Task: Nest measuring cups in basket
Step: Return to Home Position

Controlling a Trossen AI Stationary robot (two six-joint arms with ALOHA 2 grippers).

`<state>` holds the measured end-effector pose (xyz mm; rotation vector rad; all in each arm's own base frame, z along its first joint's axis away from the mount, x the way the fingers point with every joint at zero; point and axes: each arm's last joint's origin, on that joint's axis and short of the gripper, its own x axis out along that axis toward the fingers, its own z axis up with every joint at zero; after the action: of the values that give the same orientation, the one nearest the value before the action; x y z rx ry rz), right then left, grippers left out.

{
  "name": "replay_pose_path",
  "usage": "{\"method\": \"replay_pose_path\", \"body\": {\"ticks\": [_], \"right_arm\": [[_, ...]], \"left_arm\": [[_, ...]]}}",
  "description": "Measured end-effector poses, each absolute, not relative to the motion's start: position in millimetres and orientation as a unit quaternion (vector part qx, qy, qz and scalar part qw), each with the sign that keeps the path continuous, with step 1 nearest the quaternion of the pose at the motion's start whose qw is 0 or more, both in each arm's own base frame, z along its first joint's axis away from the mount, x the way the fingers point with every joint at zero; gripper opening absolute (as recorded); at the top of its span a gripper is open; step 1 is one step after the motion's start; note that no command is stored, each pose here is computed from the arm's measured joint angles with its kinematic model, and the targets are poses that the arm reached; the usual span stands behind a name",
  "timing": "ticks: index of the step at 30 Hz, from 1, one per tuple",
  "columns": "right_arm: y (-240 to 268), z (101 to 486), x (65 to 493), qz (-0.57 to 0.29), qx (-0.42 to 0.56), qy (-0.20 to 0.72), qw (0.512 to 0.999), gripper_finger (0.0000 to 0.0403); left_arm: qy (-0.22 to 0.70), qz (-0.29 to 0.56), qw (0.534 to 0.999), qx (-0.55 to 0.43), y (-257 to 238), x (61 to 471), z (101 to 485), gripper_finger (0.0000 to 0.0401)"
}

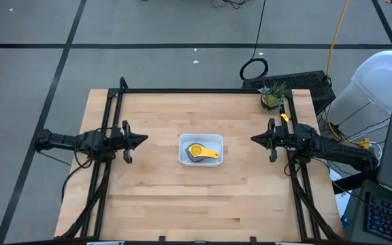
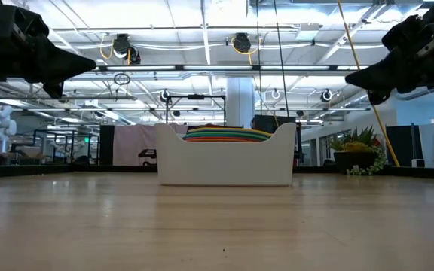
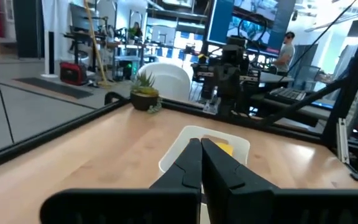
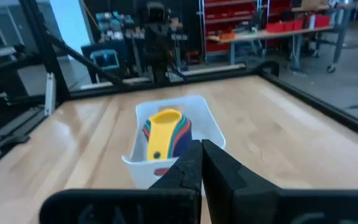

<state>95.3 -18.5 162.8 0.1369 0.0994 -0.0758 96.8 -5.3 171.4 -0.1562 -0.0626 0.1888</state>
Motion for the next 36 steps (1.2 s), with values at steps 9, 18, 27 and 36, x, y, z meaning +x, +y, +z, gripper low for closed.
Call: {"method": "replay_pose_path", "body": {"ticks": [9,18,27,36], "right_arm": [[-8,159,106,-0.041,0.056,0.054,0.996,0.0],[-6,160,110,-0.056,0.027,0.05,0.997,0.0],[-2,165,110,0.006,0.033,0.025,0.999,0.0],[-1,172,108,0.035,0.051,-0.01,0.998,0.0]], "left_arm": [[-0.016,0.094,0.992,-0.087,0,99,169,0.0001],[-0.012,0.093,0.991,-0.093,1,100,168,0.0004],[0.013,0.019,0.996,-0.083,-4,101,164,0.0001],[0.027,0.008,0.999,-0.017,-5,105,162,0.0001]]}}
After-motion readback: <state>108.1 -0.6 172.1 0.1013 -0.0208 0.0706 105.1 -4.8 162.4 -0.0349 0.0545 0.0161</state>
